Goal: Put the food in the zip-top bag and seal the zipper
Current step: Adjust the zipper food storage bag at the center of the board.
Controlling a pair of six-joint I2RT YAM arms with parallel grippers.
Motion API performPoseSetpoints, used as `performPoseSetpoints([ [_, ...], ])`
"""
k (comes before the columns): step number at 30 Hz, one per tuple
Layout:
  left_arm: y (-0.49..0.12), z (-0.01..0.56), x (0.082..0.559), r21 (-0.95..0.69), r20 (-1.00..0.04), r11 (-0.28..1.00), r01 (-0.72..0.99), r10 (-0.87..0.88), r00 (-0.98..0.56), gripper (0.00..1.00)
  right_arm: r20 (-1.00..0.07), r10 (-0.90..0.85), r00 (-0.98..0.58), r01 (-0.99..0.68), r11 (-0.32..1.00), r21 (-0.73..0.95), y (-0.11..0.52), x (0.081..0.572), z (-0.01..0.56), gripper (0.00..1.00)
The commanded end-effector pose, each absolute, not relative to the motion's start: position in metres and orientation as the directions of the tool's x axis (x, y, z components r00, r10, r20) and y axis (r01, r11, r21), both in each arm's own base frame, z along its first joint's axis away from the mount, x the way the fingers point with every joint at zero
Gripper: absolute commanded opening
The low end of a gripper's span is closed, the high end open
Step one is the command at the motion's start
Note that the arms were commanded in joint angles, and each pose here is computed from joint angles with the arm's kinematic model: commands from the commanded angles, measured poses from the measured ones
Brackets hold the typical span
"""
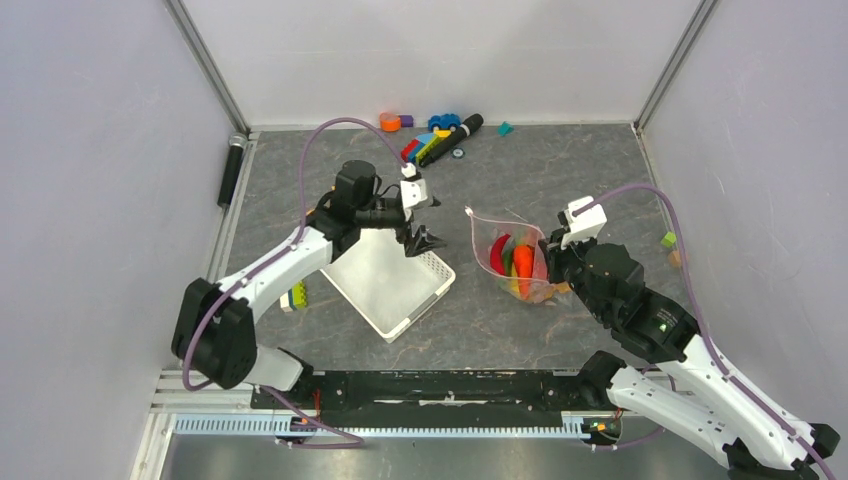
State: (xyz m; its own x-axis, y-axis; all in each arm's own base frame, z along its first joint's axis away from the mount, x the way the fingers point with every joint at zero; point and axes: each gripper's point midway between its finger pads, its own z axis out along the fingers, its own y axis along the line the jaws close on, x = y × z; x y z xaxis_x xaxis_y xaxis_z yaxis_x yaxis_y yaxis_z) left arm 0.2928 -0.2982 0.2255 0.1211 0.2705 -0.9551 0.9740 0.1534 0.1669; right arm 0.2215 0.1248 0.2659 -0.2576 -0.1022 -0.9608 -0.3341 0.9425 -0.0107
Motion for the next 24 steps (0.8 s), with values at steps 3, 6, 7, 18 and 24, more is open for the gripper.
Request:
performPoseSetpoints([
  [3,-0.323,0.247,0.289,0.230,-0.959,-0.029,0.973,0.163,0.232,1.00,-0.973,-0.061,-0.221,-0.339,0.941,0.018,0.127,0.223,0.289,0.04],
  [6,-0.333,0.247,0.290,0.181,-0.973,-0.083,0.980,0.132,0.191,1.00,-0.975,-0.055,-0.215,-0.351,0.936,0.025,0.130,0.222,0.290,0.04],
  [7,-0.336,0.248,0.290,0.164,-0.977,-0.096,0.982,0.122,0.175,1.00,-0.976,-0.051,-0.213,-0.356,0.934,0.029,0.131,0.222,0.291,0.04],
  [18,-0.374,0.237,0.285,0.116,-0.987,-0.162,0.980,0.088,0.131,1.00,-0.978,-0.018,-0.207,-0.385,0.921,0.064,0.139,0.221,0.302,0.04],
  [24,-0.386,0.250,0.279,0.085,-0.996,-0.196,0.977,0.002,0.087,0.94,-0.976,-0.008,-0.218,-0.395,0.915,0.081,0.143,0.220,0.301,0.04],
])
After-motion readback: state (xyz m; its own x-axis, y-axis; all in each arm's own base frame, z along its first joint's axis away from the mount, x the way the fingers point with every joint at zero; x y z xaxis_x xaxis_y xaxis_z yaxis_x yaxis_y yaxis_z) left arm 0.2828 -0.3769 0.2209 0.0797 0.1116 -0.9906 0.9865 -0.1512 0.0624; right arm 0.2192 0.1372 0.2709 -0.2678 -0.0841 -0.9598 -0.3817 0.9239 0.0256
